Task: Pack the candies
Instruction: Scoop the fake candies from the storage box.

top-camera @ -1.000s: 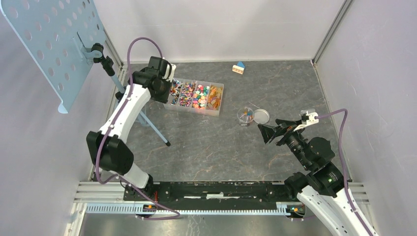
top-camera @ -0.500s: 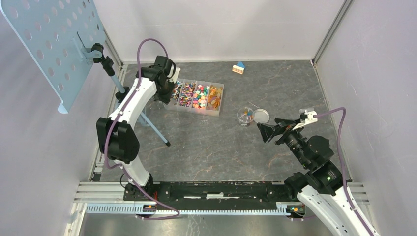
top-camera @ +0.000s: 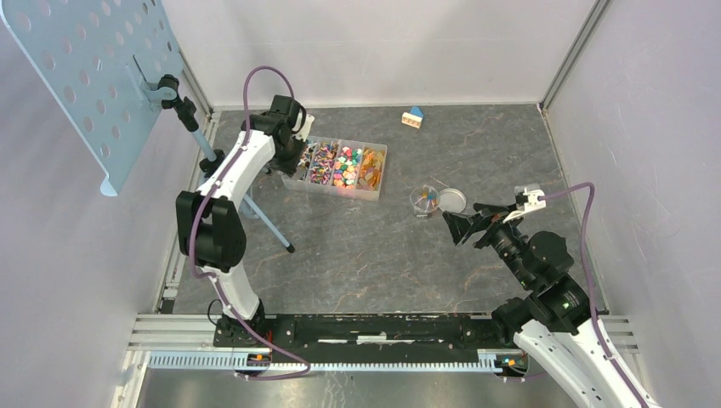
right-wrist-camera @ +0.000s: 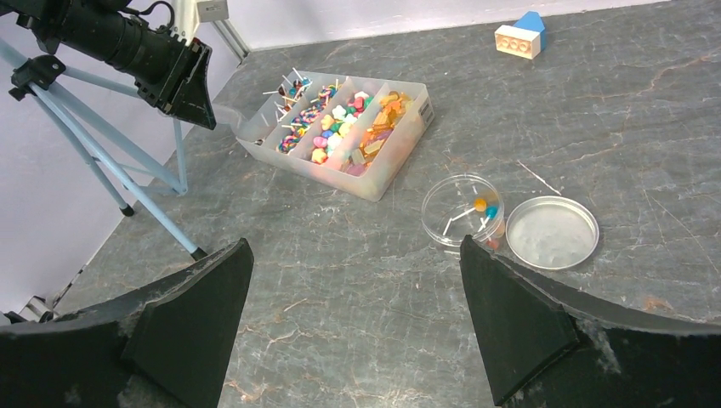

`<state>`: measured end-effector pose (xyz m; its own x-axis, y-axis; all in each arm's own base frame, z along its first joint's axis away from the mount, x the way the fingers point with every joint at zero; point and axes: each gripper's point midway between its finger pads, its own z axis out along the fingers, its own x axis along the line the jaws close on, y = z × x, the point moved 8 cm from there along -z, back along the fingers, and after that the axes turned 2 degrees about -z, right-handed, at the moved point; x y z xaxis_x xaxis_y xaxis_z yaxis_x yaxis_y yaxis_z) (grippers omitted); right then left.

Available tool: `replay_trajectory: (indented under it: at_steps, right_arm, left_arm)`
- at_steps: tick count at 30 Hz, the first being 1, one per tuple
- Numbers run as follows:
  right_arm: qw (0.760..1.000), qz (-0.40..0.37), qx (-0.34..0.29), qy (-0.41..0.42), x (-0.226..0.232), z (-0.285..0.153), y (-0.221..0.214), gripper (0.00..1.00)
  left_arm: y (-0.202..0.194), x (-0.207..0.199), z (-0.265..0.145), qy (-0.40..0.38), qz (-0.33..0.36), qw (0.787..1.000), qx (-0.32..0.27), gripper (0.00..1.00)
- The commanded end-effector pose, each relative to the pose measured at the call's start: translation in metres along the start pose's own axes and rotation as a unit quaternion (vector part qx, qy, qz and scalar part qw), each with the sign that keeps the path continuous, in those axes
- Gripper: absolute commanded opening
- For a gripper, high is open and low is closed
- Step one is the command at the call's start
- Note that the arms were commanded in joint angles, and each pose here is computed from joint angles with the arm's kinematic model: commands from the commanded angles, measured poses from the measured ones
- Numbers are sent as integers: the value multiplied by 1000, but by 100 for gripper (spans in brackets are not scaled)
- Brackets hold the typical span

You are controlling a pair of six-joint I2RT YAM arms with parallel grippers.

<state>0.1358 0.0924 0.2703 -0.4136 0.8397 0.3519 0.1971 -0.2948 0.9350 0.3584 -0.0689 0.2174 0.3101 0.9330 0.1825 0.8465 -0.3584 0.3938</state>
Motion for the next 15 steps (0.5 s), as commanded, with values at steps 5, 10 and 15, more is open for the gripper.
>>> replay_trajectory:
  at_steps: [5,10,15]
  right_arm:
    - [1000,-5,-25,11,4,5,12,98]
    - [1000,-4,-26,12,5,6,12,98]
    - [1000,-2,-26,13,5,5,11,98]
  left_arm:
    - [-1,6,6,8,10,1000,-16,2]
    - [-11,7,13,9,-1,1000,-14,2]
    - [-19,9,17,14,-8,1000,-13,2]
